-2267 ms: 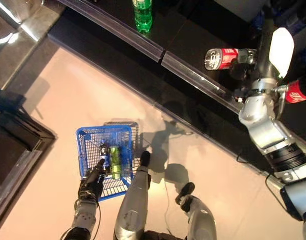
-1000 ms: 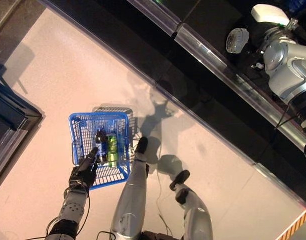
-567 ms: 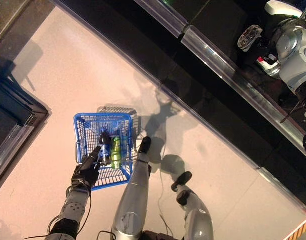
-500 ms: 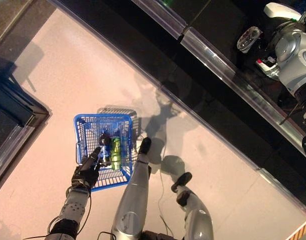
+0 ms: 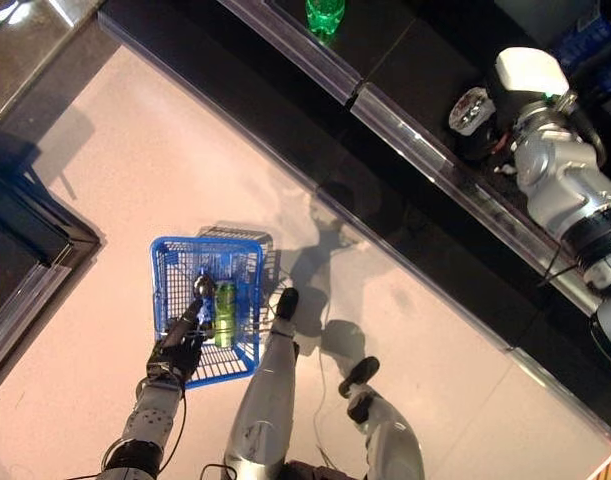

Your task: Pick up the drink and place into the basket.

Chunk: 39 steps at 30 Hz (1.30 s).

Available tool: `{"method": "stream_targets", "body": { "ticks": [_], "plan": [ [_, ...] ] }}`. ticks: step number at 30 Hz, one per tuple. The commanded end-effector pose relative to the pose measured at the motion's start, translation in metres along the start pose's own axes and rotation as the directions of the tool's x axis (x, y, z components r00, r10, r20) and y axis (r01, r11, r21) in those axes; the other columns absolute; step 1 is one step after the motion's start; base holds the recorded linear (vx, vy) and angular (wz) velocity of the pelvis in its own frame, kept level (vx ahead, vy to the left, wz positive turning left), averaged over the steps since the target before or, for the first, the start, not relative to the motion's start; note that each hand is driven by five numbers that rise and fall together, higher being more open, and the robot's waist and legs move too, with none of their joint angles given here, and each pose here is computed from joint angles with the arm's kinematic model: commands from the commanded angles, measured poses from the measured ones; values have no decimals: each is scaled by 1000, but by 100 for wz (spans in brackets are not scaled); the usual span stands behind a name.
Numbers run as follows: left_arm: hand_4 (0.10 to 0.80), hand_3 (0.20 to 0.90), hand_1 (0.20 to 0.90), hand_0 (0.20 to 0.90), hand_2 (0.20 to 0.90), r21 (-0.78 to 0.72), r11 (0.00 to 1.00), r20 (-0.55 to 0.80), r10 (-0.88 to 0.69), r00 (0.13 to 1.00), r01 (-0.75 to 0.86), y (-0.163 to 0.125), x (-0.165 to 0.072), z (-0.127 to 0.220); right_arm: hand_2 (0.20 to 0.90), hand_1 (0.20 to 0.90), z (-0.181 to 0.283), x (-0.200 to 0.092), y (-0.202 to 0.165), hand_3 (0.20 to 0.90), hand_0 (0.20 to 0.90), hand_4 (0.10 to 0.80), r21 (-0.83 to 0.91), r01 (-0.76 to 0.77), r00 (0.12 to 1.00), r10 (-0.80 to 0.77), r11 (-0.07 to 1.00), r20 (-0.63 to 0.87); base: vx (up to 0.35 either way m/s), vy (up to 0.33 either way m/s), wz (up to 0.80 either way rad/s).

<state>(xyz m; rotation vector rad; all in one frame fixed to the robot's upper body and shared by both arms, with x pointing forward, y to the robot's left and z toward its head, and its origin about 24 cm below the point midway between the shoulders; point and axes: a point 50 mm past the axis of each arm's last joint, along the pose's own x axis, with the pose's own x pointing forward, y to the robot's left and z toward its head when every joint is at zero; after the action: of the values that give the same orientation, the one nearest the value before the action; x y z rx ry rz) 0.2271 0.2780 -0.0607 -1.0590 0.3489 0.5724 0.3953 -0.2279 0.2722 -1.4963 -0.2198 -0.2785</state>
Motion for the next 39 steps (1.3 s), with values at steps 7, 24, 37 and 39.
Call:
{"method": "stream_targets", "body": {
  "ticks": [7,24,37,39],
  "plan": [
    [100,200,300,300,300,31,993,-21,-113,993,114,13,-18,-14,300,300,44,-29,-116,200,300,100,118,579,772,-589,807,238,31,-38,7],
    [100,200,300,300,300,67,868,17,-495,869,493,-45,-43,-26,300,300,63,-103,-71,200,300,100,727,258,760,-598,636,254,15,-7,6],
    [100,200,300,300,300,66,630,-34,-774,633,774,-130,-91,-15,300,300,120,-150,-21,200,300,100,929,-343,801,-474,137,366,0,-24,3],
    [100,200,300,300,300,69,602,-63,-793,606,795,-135,-96,-17,300,300,122,-151,-20,200,300,100,928,-363,804,-473,88,359,-13,-27,19]
  ]
}}
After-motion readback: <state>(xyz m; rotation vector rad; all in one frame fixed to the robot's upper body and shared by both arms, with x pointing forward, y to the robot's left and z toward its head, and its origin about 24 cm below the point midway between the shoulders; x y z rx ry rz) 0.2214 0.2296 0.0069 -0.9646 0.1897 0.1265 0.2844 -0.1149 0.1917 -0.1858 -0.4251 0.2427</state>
